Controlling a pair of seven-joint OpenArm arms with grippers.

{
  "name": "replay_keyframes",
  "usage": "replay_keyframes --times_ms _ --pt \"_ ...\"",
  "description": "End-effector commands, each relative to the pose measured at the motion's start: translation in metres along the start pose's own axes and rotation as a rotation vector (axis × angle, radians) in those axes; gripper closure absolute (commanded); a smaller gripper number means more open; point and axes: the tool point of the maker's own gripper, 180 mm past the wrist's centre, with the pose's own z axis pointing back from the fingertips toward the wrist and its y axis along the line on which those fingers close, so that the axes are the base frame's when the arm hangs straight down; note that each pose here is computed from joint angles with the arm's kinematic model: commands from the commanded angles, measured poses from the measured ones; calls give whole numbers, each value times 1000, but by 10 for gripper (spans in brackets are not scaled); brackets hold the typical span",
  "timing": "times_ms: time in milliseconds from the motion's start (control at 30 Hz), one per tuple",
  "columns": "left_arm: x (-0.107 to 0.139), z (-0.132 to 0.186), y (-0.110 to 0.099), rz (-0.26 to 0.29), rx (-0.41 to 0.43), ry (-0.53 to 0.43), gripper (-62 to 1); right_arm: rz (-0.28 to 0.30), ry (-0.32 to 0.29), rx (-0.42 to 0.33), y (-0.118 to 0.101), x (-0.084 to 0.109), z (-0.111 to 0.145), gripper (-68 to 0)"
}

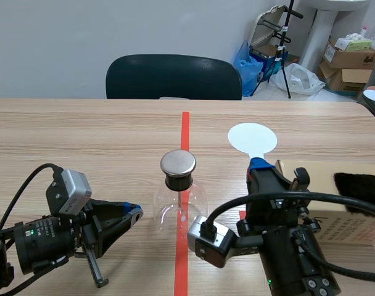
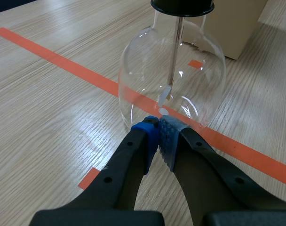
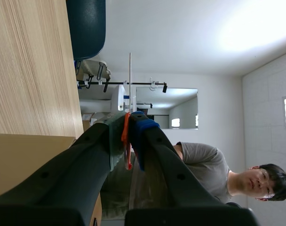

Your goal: Do the electroscope experiment

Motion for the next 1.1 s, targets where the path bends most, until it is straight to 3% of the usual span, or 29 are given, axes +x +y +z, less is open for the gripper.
replay_keyframes --times_ms 0,300,467,633,1067 --pt "12 -3 3 -9 8 -42 -32 0 3 -35 -9 -2 -5 -10" --pt "12 -3 3 -9 8 -42 -32 0 -3 -35 -9 -1 -5 -10" --pt "12 -3 3 -9 8 -42 -32 0 -39 -35 -9 6 -5 -10" --pt "12 -3 3 -9 8 -42 -32 2 -122 -35 -9 21 -4 -10" --pt "12 -3 3 -9 8 -42 -32 6 -409 -35 -9 70 10 -10"
